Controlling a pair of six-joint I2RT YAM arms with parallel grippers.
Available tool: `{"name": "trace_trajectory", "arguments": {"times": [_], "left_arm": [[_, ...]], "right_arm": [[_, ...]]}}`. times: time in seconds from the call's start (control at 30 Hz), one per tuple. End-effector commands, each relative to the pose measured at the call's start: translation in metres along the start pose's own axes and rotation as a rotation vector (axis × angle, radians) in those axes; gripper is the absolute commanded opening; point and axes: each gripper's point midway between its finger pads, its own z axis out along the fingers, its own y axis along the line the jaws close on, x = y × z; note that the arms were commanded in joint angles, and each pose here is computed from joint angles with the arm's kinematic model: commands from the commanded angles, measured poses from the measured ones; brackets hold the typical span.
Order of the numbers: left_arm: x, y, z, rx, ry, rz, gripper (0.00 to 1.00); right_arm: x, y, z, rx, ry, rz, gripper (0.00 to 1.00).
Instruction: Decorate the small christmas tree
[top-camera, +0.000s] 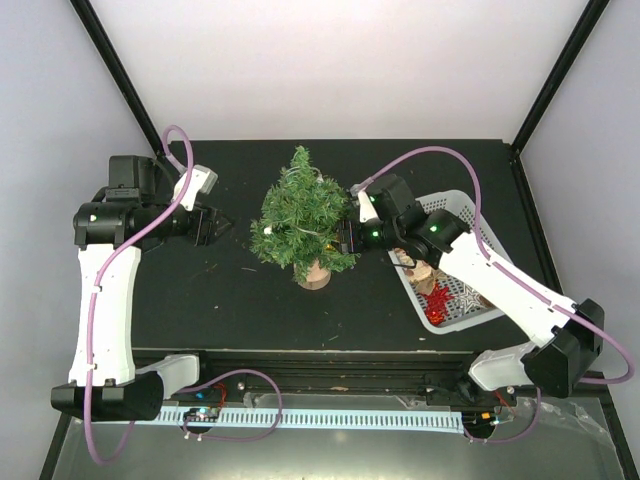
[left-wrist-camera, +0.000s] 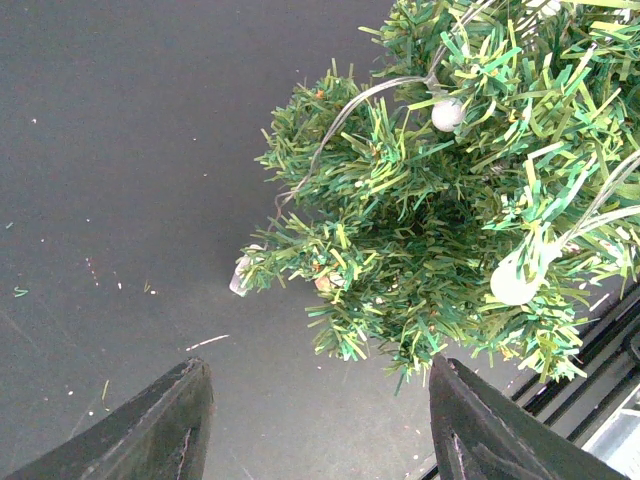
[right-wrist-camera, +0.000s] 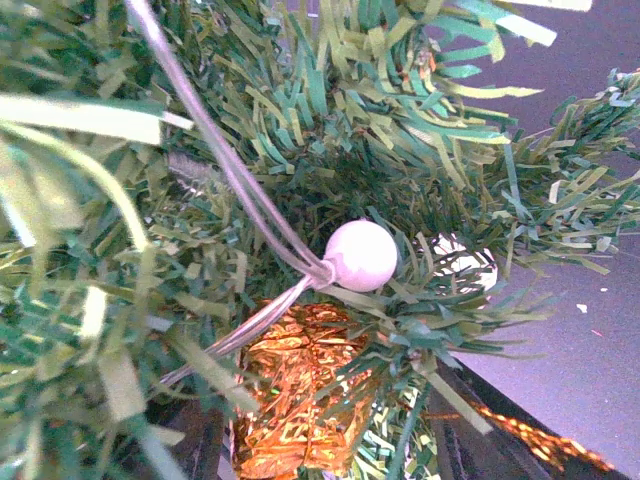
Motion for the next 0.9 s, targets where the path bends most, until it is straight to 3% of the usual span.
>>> {"name": "trace_trajectory", "arguments": {"times": [0.0,0.43,0.63,0.87], "left_arm": [[0.0,0.0,0.001,0.013,0.001,0.005,0.6],[-0.001,0.003,0.003,0.009,0.006,0.005,0.6],[-0.001,0.004,0.004,0.007,0.009,0.005,0.6],[-0.001,0.005,0.003,0.001,0.012,0.008,0.6]], "right_arm": [[-0.008,0.013,-0.017,-0.029,-0.033,-0.039,0.57],[0.009,-0.006,-0.042,0.058,-0.047,-0.034,0.54],[0.014,-0.016,-0.074,0.089,-0.136,-0.039,0.55],[0.018,-0.062,-0.103,0.294,-0.231,0.039,0.56]]}}
